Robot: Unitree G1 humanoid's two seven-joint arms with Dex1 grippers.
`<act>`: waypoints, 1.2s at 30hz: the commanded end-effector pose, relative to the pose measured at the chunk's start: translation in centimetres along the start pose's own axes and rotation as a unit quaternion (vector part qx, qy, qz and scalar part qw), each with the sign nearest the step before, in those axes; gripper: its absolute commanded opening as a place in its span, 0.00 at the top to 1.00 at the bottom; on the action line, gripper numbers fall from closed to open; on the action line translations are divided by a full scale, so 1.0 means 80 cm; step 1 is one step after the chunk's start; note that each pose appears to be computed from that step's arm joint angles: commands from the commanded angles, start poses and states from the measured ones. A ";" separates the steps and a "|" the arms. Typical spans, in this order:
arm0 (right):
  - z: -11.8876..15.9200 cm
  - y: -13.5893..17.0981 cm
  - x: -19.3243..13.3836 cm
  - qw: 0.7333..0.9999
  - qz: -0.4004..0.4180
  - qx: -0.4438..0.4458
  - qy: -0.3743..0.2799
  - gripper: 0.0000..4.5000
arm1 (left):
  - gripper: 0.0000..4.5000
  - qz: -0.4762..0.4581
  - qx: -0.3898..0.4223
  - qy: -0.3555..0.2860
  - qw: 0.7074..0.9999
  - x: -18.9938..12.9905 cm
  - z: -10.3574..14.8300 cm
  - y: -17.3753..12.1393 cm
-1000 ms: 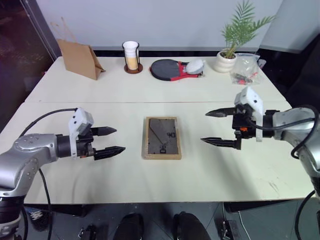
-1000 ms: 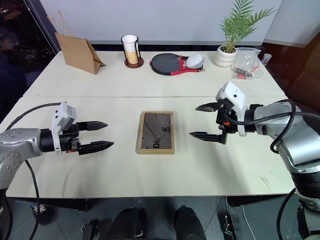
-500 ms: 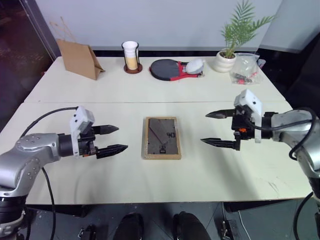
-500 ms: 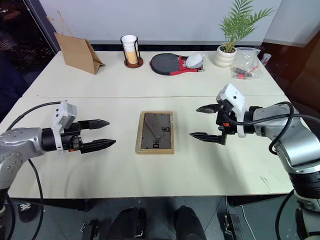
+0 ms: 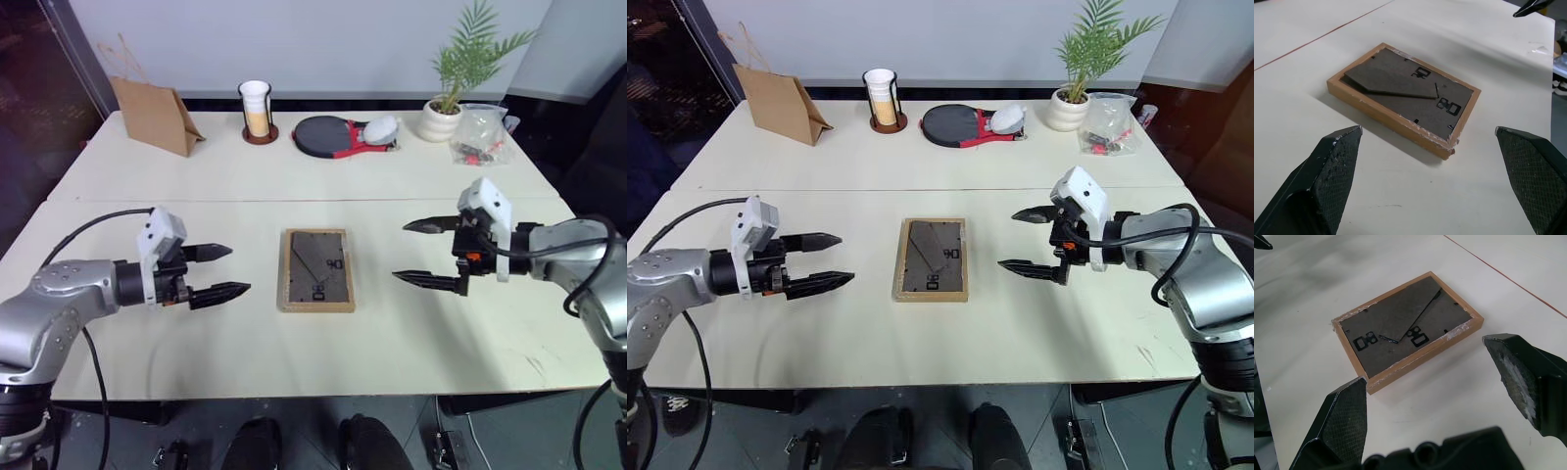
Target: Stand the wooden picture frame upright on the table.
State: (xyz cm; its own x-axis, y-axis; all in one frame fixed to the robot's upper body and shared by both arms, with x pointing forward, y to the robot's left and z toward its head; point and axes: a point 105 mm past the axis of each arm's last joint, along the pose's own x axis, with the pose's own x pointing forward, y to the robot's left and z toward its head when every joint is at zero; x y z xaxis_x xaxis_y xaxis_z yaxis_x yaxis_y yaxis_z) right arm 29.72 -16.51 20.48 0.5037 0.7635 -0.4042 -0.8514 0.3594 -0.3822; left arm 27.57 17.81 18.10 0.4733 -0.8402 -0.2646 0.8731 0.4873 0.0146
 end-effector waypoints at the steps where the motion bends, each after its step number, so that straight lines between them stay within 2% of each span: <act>1: 0.006 -0.008 -0.003 1.000 -0.021 -0.009 -0.009 0.02 | 0.00 0.007 0.023 -0.005 1.000 0.000 0.007 0.003; 2: 0.004 -0.014 0.000 0.999 -0.035 -0.007 -0.005 0.13 | 0.11 0.019 0.027 -0.002 0.999 0.002 0.004 0.009; 3: -0.001 -0.022 0.004 0.998 -0.056 0.001 0.001 0.19 | 0.18 0.024 0.028 -0.001 0.999 0.005 0.002 0.011; 10: -0.033 -0.039 0.045 0.991 -0.124 0.035 0.033 1.00 | 1.00 0.078 0.043 0.005 0.996 0.043 -0.020 0.033; 16: -0.064 -0.038 0.090 0.983 -0.155 0.061 0.079 1.00 | 1.00 0.106 0.058 0.043 0.992 0.095 -0.058 0.049; 23: -0.072 -0.013 0.139 0.984 -0.130 0.084 0.084 1.00 | 1.00 0.114 0.056 0.050 0.991 0.135 -0.081 0.048; 29: -0.063 0.017 0.163 0.990 -0.081 0.092 0.071 1.00 | 1.00 0.080 0.038 0.054 0.995 0.140 -0.088 0.028; 36: -0.051 0.041 0.171 0.992 -0.051 0.099 0.062 1.00 | 1.00 0.034 0.018 0.070 0.997 0.122 -0.089 -0.001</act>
State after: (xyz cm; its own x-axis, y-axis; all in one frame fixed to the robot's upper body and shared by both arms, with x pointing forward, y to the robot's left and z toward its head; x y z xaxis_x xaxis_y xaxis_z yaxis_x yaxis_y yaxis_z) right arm 35.62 -9.18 9.77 0.6451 0.5806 -0.4967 -0.7510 0.6015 -0.2723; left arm 32.40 12.27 8.65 0.5704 -0.7213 -0.3930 0.8070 0.5813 0.1042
